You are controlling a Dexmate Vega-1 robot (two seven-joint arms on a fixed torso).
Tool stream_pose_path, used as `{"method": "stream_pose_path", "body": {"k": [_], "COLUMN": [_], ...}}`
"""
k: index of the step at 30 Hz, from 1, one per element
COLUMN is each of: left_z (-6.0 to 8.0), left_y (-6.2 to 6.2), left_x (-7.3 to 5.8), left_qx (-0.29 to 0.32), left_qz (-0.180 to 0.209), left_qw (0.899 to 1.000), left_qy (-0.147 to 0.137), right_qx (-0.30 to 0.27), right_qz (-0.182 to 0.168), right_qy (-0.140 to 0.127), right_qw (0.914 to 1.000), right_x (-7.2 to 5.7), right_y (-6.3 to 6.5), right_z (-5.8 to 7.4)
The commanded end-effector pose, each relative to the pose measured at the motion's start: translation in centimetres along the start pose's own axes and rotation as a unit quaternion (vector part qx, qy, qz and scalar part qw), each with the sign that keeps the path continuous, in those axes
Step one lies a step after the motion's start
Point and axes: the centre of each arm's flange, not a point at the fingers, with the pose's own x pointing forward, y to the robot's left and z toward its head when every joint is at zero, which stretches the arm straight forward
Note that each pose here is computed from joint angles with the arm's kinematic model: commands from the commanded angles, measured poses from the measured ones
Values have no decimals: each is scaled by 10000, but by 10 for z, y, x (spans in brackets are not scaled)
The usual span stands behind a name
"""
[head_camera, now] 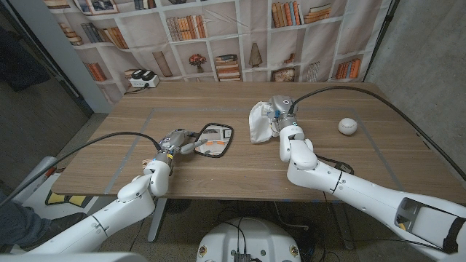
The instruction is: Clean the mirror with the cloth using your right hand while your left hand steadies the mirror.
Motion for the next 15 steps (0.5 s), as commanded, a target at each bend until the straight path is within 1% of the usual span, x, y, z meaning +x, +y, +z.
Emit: {"method": "stream_pose_path", "body": {"k": [1,3,5,8,10,15], "left_z": [3,3,4,6,7,9], "left_y": [-2,-2,-2,0,3,7], "left_x": [1,2,2,2,1,-1], "left_qx": [-256,-378,-370,-309,-247,-207], "left_qz": [-195,-218,-206,-200,-169,-80], "left_qw": [9995,9990,9991,9993,9995,9997], "left_qy": [-4,-20,-46,-90,-110,-135], "right_qx": [-129,-111,-110,-165,-181,-254], "right_qz": [-383,-432,-508,-550,-548,-455], "right_qy": [-458,-620,-830,-1066,-1188,-1348], "right_qw": [9981,9971,9952,9926,9912,9895], "right_x": [-14,-17,-20,-23,-22,-17], "right_y": [-18,-21,-23,-25,-26,-23], "right_z": [13,18,23,32,36,44]}}
